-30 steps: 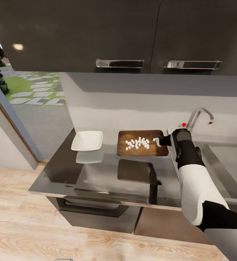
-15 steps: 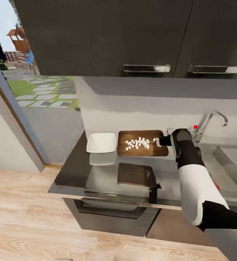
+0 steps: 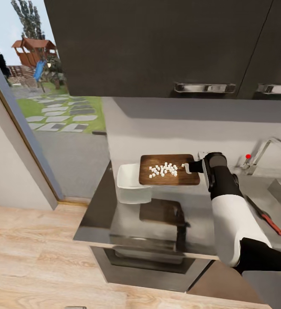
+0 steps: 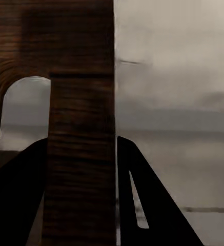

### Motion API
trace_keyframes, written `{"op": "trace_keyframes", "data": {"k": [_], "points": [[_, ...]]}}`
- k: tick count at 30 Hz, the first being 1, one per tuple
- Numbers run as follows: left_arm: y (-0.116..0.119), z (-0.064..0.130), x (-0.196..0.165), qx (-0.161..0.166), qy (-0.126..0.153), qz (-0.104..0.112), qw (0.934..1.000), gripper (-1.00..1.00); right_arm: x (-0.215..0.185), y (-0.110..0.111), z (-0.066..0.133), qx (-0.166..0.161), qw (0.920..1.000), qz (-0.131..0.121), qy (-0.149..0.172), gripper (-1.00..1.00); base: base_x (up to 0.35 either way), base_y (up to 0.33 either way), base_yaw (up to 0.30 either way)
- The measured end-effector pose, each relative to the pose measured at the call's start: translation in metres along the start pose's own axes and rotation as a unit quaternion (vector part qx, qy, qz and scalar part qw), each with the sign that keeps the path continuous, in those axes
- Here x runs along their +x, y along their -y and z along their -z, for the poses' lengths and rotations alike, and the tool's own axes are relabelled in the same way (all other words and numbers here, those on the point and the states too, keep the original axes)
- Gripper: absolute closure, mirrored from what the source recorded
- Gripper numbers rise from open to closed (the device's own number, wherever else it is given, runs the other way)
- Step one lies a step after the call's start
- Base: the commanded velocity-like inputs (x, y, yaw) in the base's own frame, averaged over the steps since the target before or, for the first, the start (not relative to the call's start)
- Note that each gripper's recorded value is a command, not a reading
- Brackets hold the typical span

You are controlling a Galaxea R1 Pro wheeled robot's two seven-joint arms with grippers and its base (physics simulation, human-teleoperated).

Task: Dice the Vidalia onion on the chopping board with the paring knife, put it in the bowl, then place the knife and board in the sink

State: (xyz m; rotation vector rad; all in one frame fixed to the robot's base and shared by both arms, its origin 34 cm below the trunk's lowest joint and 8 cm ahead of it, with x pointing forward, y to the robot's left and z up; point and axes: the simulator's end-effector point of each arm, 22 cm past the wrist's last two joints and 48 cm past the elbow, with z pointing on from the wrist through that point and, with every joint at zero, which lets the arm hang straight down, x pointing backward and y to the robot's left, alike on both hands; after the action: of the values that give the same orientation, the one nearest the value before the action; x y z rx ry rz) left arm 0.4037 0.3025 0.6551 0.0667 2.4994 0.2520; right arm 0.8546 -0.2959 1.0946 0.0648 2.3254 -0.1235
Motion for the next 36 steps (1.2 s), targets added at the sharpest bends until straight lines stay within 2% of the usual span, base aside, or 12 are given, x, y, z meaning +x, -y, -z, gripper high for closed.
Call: {"op": "trace_keyframes", "data": {"k": [11,36], "points": [[-0.0008,0.0004,-0.0066,-0.001,0.007,0.001,1.0,-1.0,-0.0072,0.0002,0.0085,-0.002,1.0,-0.002,0.007,1.0,0.196,0.158,0.0],[-0.0008,0.0003,-0.0071,-0.001,0.008,0.001,1.0,-1.0,-0.007,0.0054,0.0086,0.01,0.9999,0.001,0.007,1.0,0.129,0.119,0.0]]}}
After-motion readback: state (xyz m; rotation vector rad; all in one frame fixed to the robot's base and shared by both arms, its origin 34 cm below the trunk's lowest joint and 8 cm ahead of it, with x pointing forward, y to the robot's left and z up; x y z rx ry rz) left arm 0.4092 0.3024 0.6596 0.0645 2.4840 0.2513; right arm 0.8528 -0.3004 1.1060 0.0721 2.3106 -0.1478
